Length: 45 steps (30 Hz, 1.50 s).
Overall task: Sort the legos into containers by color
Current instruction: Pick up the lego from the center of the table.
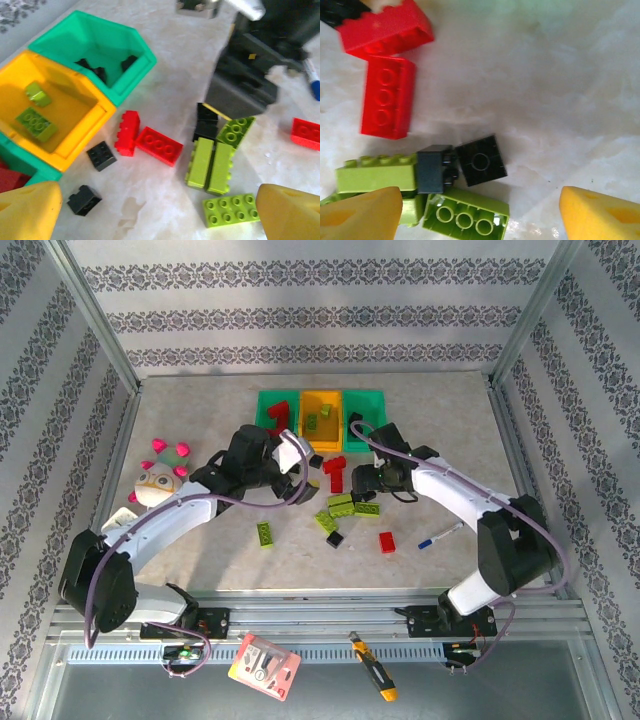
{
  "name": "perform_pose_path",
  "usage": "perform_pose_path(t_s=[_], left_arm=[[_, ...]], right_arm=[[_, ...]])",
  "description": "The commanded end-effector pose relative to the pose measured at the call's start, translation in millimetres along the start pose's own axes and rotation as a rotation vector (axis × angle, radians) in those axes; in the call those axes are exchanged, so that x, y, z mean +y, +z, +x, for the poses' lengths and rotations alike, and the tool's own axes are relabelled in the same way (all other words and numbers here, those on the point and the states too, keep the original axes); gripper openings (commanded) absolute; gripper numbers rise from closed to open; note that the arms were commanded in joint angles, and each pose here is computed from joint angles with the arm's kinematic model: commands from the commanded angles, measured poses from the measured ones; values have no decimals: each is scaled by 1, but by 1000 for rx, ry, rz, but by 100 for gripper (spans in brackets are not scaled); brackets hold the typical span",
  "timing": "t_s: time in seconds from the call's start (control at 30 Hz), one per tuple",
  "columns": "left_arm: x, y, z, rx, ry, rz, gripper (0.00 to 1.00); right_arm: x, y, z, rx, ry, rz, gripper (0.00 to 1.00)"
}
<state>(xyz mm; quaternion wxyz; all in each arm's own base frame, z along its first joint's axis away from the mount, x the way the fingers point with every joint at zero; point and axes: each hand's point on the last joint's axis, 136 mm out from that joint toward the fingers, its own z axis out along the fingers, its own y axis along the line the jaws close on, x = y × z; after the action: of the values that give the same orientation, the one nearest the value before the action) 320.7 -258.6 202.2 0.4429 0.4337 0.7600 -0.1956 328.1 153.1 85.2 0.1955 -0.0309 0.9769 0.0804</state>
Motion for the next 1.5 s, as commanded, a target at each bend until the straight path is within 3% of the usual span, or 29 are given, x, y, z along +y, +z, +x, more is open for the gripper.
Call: perform_pose_path(t_s=[0.0,0.67,1.2,1.3,1.47], left_arm=[[-13,-3,-2,-25,56,54,99],[-17,5,-5,-44,47,86,99],[-22,6,1,-44,22,102,99],[-23,6,4,-42,3,99,99],[-22,0,18,-17,-39,66,99]], right_arm=[[-14,8,6,50,60,61,80],[-1,55,24,166,34,17,81],[-5,53,10,140,26,45,34],[-1,38,3,98,19,33,27],[12,3,-31,-35,-11,-4,25]])
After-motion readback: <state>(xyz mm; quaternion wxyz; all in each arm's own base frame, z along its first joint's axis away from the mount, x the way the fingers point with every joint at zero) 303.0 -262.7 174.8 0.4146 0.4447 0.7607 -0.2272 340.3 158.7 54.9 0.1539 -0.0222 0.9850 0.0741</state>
